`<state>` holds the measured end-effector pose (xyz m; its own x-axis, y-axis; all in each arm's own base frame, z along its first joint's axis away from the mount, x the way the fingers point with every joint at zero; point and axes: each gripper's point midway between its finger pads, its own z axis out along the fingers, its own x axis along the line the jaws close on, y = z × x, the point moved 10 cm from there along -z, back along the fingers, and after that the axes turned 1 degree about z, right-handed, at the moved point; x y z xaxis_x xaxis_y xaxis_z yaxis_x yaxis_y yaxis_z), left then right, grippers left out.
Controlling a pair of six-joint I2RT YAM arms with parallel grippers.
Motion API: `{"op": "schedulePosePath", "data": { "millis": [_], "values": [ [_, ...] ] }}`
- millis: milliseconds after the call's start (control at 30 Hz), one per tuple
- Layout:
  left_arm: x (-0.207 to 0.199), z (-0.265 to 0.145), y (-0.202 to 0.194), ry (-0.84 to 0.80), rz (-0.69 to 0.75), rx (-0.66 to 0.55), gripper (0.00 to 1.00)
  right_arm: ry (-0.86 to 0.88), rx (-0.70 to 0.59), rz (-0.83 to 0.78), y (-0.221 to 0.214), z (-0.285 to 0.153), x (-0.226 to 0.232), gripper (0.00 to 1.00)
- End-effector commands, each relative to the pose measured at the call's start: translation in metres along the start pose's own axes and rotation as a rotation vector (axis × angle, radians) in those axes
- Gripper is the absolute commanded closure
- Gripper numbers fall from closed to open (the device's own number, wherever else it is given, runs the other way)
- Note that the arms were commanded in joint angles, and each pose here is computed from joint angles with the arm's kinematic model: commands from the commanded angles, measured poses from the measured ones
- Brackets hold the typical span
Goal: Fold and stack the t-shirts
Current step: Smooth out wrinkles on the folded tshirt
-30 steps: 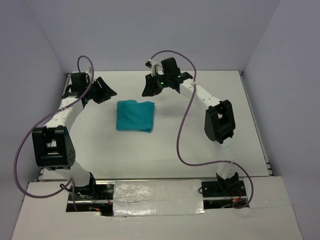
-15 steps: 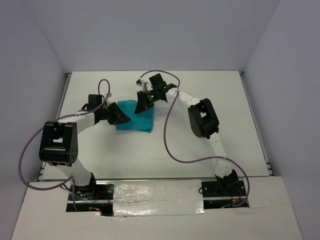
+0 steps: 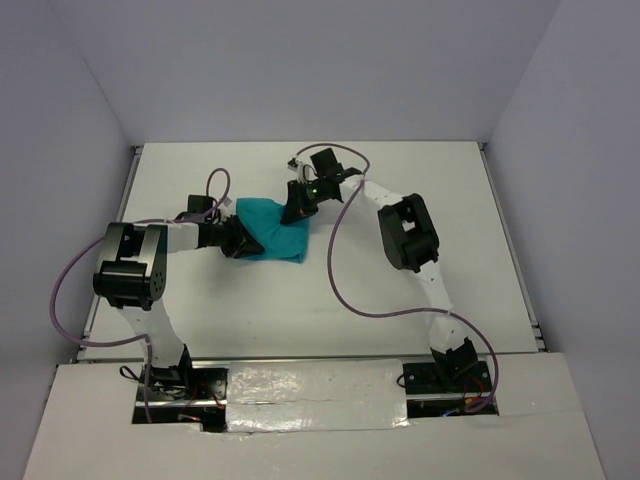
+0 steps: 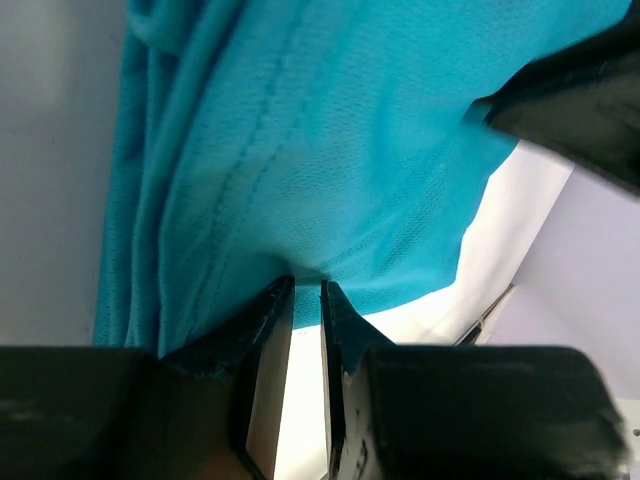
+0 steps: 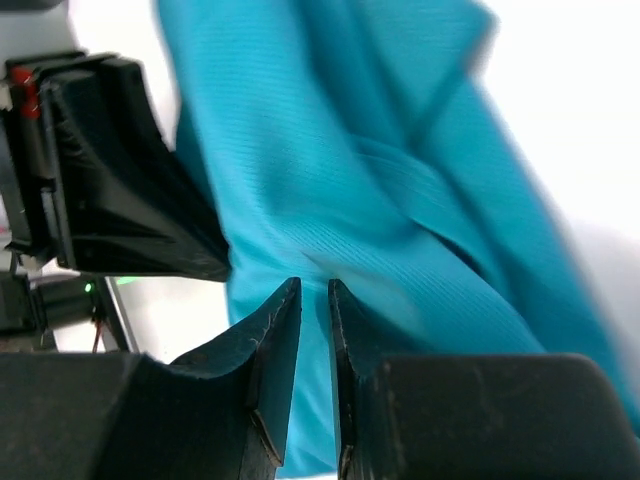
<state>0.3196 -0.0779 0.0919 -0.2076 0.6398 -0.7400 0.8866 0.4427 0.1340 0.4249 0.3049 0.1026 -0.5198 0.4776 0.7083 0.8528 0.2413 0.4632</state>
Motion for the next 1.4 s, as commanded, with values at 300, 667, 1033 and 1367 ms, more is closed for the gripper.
{"op": "schedulePosePath", "data": {
  "millis": [300, 667, 1033, 1367],
  "values": [
    [0.010, 0.010, 0.004, 0.066, 0.006, 0.001, 0.69, 0.006, -0.100, 0.053, 0.019, -0.041, -0.034, 0.75],
    [-0.068, -0.042, 0.034, -0.104, 0.149, -0.110, 0.49, 0.211, -0.174, -0.131, 0.038, -0.095, 0.045, 0.75],
    [-0.083, -0.032, 0.068, -0.110, 0.131, -0.116, 0.50, 0.181, 0.057, -0.128, -0.025, -0.045, 0.058, 0.75],
    [-0.066, -0.001, 0.089, -0.061, 0.097, -0.082, 0.51, 0.104, 0.150, -0.096, -0.066, -0.037, 0.040, 0.76]
  ]
}}
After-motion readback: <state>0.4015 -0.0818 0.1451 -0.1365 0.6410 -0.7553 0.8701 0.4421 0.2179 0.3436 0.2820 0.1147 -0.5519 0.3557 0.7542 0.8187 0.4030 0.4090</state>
